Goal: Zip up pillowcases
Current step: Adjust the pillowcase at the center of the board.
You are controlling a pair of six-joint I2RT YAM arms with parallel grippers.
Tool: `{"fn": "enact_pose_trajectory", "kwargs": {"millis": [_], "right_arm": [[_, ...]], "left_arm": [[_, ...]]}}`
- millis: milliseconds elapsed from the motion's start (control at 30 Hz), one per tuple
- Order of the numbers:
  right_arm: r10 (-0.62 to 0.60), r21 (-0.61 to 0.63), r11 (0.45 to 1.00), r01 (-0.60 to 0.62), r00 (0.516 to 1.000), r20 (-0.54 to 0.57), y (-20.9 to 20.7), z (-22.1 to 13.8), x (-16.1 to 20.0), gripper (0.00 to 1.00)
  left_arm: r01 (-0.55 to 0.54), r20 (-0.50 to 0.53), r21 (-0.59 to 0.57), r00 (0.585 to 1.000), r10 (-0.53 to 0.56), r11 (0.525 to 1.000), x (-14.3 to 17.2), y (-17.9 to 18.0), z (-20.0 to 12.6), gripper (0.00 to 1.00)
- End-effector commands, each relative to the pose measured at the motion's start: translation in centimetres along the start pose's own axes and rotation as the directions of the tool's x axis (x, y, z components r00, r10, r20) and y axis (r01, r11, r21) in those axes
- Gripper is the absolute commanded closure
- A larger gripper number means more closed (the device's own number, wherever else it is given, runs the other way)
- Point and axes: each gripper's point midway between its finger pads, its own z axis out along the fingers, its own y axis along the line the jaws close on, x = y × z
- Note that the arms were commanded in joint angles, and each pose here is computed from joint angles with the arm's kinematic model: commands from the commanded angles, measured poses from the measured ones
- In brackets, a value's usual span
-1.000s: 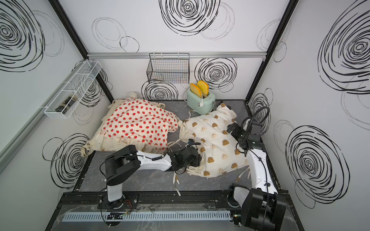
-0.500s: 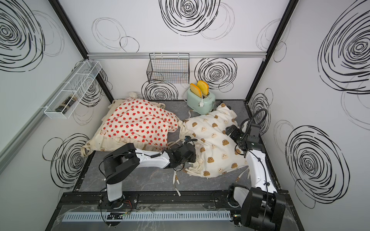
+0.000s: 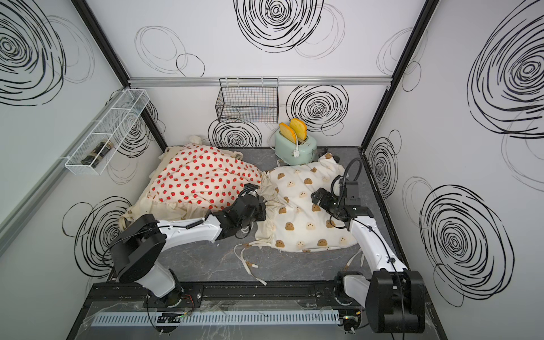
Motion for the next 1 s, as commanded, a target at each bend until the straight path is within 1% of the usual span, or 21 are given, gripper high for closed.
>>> {"fn": "enact_pose_trajectory", "kwargs": {"millis": [0, 100, 267, 367, 433, 467, 533, 633, 667, 767, 867, 967], "right_arm": [[-0.011, -0.019, 1.000, 0.010, 0.999, -0.031, 2.1, 1.6, 1.5, 0.03], [-0.033, -0.034, 0.999, 0.031, 0.997, -0.070, 3.9, 3.0, 2.4, 0.03], [-0.078, -0.036, 0.997, 0.074, 0.986, -0.150, 6.3, 4.7, 3.2, 0.03], [-0.111, -0.018, 0.994, 0.110, 0.981, -0.158, 6.6, 4.4, 3.4, 0.03], [-0.122, -0.013, 0.992, 0.122, 0.981, -0.149, 6.2, 3.6, 3.5, 0.03], [-0.130, -0.003, 0.991, 0.131, 0.980, -0.148, 5.9, 3.3, 3.5, 0.03], [-0.155, 0.027, 0.987, 0.160, 0.978, -0.136, 5.6, 2.1, 3.3, 0.03], [-0.190, 0.068, 0.978, 0.199, 0.975, -0.118, 5.0, 0.4, 2.7, 0.03], [-0.202, 0.075, 0.974, 0.212, 0.973, -0.115, 4.9, -0.1, 2.7, 0.03], [-0.220, 0.079, 0.970, 0.229, 0.969, -0.110, 4.9, -1.5, 3.0, 0.03], [-0.256, 0.060, 0.962, 0.265, 0.958, -0.130, 5.4, -2.1, 4.3, 0.03], [-0.285, 0.061, 0.952, 0.300, 0.941, -0.184, 6.0, -2.4, 6.5, 0.03]], "left_arm": [[0.012, 0.067, -0.013, 0.998, -0.011, 1.000, -2.2, 1.3, -2.1, 1.00], [0.010, 0.087, -0.001, 0.996, -0.010, 1.000, -2.3, 1.9, -4.4, 1.00], [0.043, 0.076, 0.002, 0.996, -0.044, 0.999, -0.8, 3.5, -7.0, 1.00], [0.050, 0.073, 0.022, 0.996, -0.052, 0.998, -0.4, 4.2, -7.6, 1.00], [0.044, 0.070, 0.009, 0.997, -0.045, 0.999, -0.6, 4.7, -7.4, 1.00], [0.039, 0.073, 0.008, 0.997, -0.039, 0.999, -0.8, 4.8, -7.4, 0.98], [0.037, 0.076, 0.021, 0.996, -0.039, 0.999, -1.0, 5.0, -7.3, 0.73], [0.022, 0.063, 0.046, 0.998, -0.024, 0.999, -0.7, 4.8, -7.7, 0.62], [0.018, 0.056, 0.044, 0.998, -0.020, 0.999, -0.5, 4.9, -7.9, 0.56], [0.006, 0.024, 0.021, 1.000, -0.006, 1.000, 1.0, 5.6, -8.7, 0.47], [-0.021, -0.018, 0.004, 1.000, 0.021, 1.000, 3.2, 6.0, -9.6, 0.37], [-0.022, -0.067, 0.058, 0.997, 0.026, 0.998, 5.7, 5.3, -10.1, 0.27]]}}
